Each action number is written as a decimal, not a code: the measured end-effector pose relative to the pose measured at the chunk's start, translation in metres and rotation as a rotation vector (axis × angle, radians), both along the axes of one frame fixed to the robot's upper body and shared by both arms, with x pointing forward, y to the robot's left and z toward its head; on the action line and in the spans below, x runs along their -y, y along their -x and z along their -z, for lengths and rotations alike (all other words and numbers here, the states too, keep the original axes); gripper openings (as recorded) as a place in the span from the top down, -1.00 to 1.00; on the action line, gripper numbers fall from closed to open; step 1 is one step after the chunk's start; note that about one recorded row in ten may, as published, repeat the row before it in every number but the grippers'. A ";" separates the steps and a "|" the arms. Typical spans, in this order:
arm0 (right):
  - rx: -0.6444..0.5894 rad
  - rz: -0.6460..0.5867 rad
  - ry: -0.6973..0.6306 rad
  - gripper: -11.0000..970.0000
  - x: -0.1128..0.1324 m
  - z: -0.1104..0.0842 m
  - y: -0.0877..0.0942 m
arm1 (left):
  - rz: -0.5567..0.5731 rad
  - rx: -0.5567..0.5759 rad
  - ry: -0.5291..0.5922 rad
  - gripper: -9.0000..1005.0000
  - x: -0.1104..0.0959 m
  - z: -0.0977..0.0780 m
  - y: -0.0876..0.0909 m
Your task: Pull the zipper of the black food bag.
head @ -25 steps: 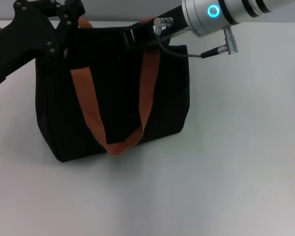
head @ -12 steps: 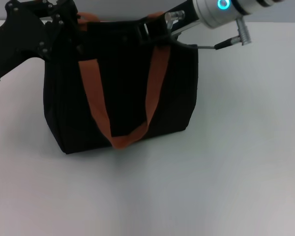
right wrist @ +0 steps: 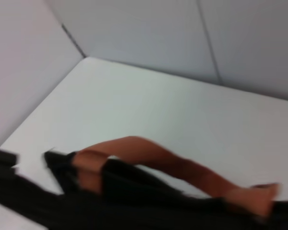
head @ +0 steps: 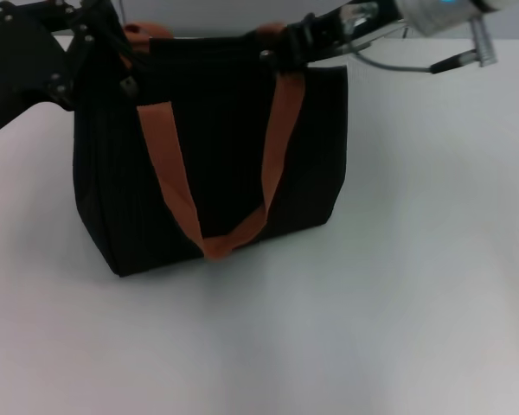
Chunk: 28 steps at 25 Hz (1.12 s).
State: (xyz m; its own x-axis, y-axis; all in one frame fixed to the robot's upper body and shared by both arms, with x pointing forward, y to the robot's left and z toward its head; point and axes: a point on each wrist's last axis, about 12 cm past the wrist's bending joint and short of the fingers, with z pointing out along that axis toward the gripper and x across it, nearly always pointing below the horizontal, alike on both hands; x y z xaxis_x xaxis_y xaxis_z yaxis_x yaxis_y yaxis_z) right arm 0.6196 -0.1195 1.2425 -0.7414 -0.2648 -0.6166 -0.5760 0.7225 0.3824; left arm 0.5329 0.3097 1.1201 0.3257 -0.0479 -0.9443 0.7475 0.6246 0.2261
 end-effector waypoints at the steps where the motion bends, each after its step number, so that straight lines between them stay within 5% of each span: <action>1: 0.006 0.014 -0.001 0.98 0.005 -0.001 0.000 | -0.001 0.001 0.001 0.92 -0.001 0.000 0.000; 12: 0.072 -0.002 -0.256 0.98 0.059 0.002 0.014 | 0.005 -0.002 0.013 0.92 -0.002 0.002 0.005; 18: 0.259 -0.165 -0.639 0.70 0.115 0.042 0.033 | 0.000 -0.060 0.051 0.92 -0.003 0.010 0.012; 23: 0.459 -0.325 -0.745 0.50 0.146 0.079 0.065 | -0.009 -0.136 0.095 0.92 -0.007 0.018 0.020; 28: 0.595 -0.497 -0.680 0.31 0.149 0.111 0.099 | -0.021 -0.229 0.146 0.87 -0.012 0.027 0.029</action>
